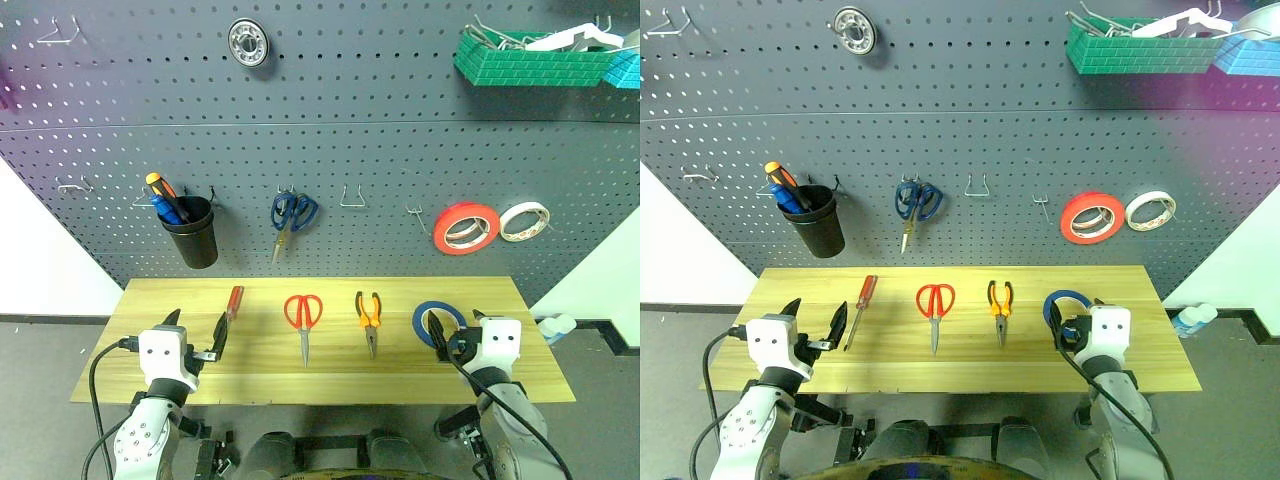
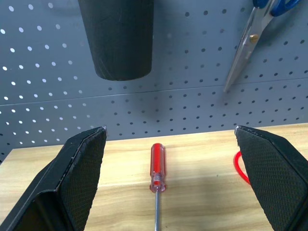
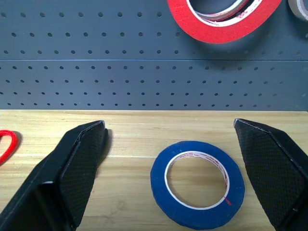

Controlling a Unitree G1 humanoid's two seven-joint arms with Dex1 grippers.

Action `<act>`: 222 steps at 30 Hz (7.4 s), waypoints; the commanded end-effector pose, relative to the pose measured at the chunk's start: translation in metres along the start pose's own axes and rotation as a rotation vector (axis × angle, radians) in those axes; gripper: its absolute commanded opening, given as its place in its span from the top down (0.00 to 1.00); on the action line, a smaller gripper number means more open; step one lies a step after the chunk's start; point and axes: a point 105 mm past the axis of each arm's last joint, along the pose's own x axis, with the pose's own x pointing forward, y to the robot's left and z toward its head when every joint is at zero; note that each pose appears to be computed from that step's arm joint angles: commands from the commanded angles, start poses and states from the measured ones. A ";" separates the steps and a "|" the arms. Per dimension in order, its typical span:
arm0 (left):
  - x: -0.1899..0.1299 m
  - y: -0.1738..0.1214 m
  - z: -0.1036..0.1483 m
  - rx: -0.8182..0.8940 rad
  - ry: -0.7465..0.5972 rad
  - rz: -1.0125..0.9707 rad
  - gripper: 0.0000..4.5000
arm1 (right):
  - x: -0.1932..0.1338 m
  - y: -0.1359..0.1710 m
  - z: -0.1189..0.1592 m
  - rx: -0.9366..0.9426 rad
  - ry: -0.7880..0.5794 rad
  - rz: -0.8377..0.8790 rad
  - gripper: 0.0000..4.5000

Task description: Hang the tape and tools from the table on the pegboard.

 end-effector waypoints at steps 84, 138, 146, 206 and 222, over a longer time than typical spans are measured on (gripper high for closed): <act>0.014 -0.016 0.051 -0.022 0.067 -0.978 0.01 | 0.070 0.003 -0.009 -0.277 0.274 0.358 0.00; -0.010 -0.021 0.079 -0.048 0.038 -0.923 0.00 | 0.077 -0.017 -0.051 -0.277 0.588 0.391 0.08; -0.012 -0.019 0.075 -0.044 0.045 -0.918 0.00 | 0.076 -0.015 -0.057 -0.334 0.593 0.393 0.62; 0.032 -0.017 0.082 -0.064 -0.123 -0.900 0.00 | 0.041 0.012 0.073 0.194 -0.238 0.532 0.85; 0.039 -0.018 0.085 -0.054 -0.122 -0.924 0.00 | 0.031 0.039 0.107 0.183 -0.359 0.615 0.85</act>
